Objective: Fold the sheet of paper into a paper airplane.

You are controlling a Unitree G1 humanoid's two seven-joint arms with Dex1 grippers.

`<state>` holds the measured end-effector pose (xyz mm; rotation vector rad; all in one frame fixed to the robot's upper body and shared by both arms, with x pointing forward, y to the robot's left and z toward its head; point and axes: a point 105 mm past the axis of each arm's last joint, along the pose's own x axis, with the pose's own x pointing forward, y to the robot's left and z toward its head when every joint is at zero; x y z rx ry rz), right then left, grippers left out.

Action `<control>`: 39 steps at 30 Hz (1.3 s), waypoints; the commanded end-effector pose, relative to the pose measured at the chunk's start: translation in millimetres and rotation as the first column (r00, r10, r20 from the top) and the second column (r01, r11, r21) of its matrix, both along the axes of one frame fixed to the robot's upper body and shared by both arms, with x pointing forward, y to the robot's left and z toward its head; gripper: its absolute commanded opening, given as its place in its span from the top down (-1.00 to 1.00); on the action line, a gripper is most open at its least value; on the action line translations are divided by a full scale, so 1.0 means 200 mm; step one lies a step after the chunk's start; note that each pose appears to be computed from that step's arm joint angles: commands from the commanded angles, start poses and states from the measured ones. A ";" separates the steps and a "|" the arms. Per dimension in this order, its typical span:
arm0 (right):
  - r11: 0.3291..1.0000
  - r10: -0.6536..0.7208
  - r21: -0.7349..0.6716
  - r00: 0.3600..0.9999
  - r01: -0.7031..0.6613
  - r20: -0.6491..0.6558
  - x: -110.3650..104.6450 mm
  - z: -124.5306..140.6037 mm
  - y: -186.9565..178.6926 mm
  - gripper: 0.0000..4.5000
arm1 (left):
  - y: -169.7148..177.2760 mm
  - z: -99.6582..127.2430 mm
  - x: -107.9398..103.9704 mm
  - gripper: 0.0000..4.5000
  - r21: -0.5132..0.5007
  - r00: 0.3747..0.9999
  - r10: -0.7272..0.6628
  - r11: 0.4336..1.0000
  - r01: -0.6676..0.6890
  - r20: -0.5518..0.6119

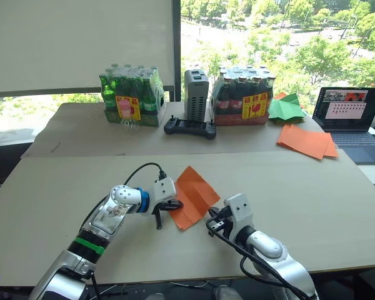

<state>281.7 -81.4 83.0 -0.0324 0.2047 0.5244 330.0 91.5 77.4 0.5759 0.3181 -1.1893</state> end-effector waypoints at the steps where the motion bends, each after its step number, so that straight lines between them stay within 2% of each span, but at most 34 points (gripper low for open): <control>1: 0.998 0.019 0.056 0.994 -0.025 0.110 0.04 0.12 0.01 0.99 | 0.04 -0.09 -0.02 1.00 0.058 0.999 0.021 0.998 -0.018 -0.047; 8: 0.968 0.243 0.020 0.955 -0.250 0.170 0.03 0.16 0.18 0.99 | 0.06 -0.08 -0.02 1.00 0.061 0.998 0.038 0.997 -0.036 -0.041; 13: 0.927 0.375 -0.049 0.918 -0.372 0.130 0.00 0.11 0.28 0.99 | 0.11 -0.05 -0.01 1.00 0.049 0.997 0.076 0.996 -0.075 -0.023; 18: 0.913 0.401 -0.112 0.914 -0.392 0.064 0.03 0.01 0.32 0.99 | 0.22 0.10 -0.02 1.00 -0.024 0.987 0.162 0.987 -0.162 0.006; 22: 0.911 0.395 -0.138 0.918 -0.389 0.019 0.05 -0.04 0.31 0.99 | 0.34 0.24 -0.11 1.00 -0.101 0.976 0.215 0.971 -0.215 -0.010; 25: 0.900 0.414 -0.149 0.910 -0.409 0.003 0.05 -0.05 0.32 0.99 | 0.32 0.29 -0.14 1.00 -0.153 0.976 0.217 0.964 -0.218 -0.020; 27: 0.892 0.430 -0.153 0.903 -0.425 0.001 0.04 -0.05 0.32 0.99 | 0.27 0.32 -0.12 1.00 -0.211 0.972 0.235 0.949 -0.235 -0.028; 33: 0.889 0.437 -0.153 0.899 -0.432 0.002 0.05 -0.03 0.33 0.99 | 0.19 0.26 -0.08 1.00 -0.256 0.967 0.244 0.933 -0.255 -0.074; 36: 0.893 0.429 -0.155 0.903 -0.424 0.005 0.06 0.00 0.32 0.99 | 0.18 0.11 -0.06 1.00 -0.212 0.952 0.282 0.929 -0.303 -0.121; 39: 0.890 0.431 -0.174 0.902 -0.422 0.015 0.07 0.02 0.31 0.99 | 0.15 0.01 -0.08 1.00 -0.165 0.950 0.275 0.940 -0.297 -0.145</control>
